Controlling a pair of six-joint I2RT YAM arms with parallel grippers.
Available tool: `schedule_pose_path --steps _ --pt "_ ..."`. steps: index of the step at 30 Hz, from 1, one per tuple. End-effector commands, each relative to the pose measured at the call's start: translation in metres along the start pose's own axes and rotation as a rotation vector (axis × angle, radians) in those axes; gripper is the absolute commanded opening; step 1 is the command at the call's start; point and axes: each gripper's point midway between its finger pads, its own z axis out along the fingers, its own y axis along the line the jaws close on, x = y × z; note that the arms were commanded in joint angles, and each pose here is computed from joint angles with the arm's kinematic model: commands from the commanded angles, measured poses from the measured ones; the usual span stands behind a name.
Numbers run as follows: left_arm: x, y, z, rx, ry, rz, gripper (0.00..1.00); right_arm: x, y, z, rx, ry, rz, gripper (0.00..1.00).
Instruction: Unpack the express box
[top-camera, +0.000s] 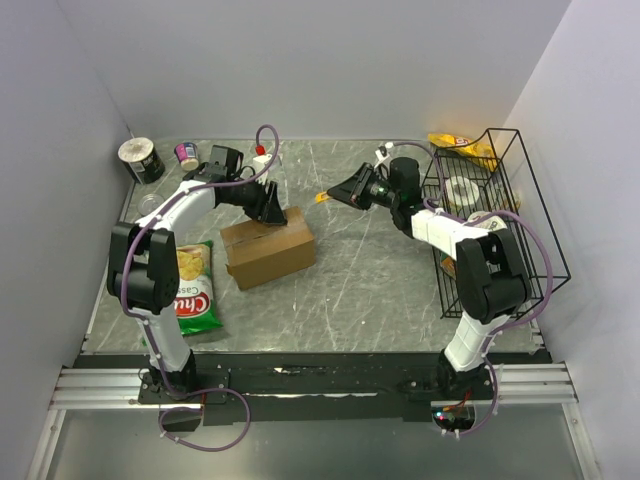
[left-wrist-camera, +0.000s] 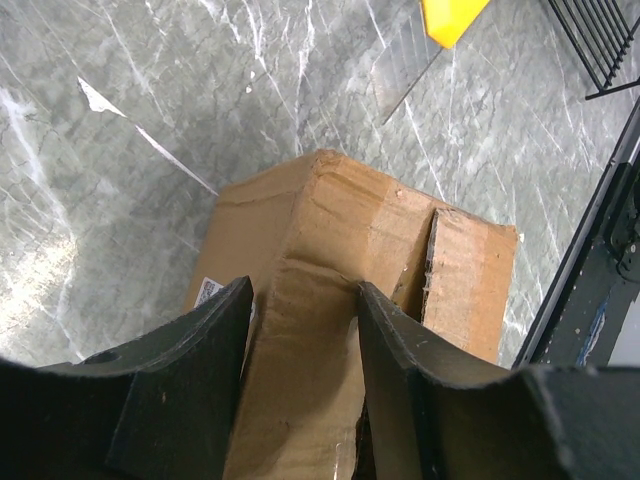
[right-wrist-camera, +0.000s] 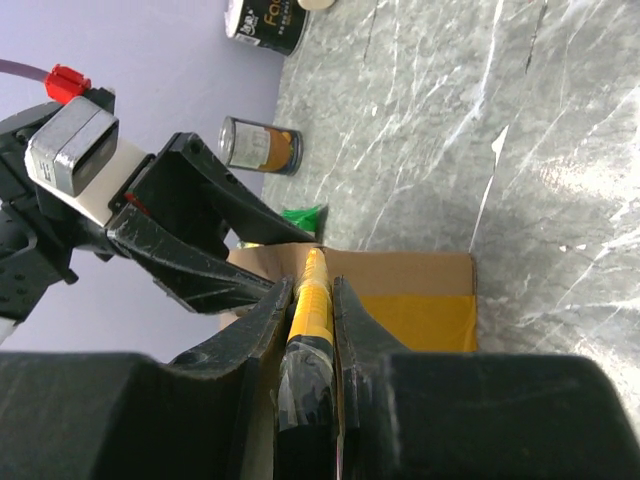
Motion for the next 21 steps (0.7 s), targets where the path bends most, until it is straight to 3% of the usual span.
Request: schedule_pose_path --steps 1,21 --pt "0.006 0.006 -0.008 -0.058 0.011 -0.003 0.51 -0.022 0.027 0.008 -0.059 -0.07 -0.068 0.0" --pt "0.007 0.008 -0.005 -0.05 0.014 -0.012 0.48 -0.003 0.023 0.011 -0.045 -0.053 -0.096 0.0"
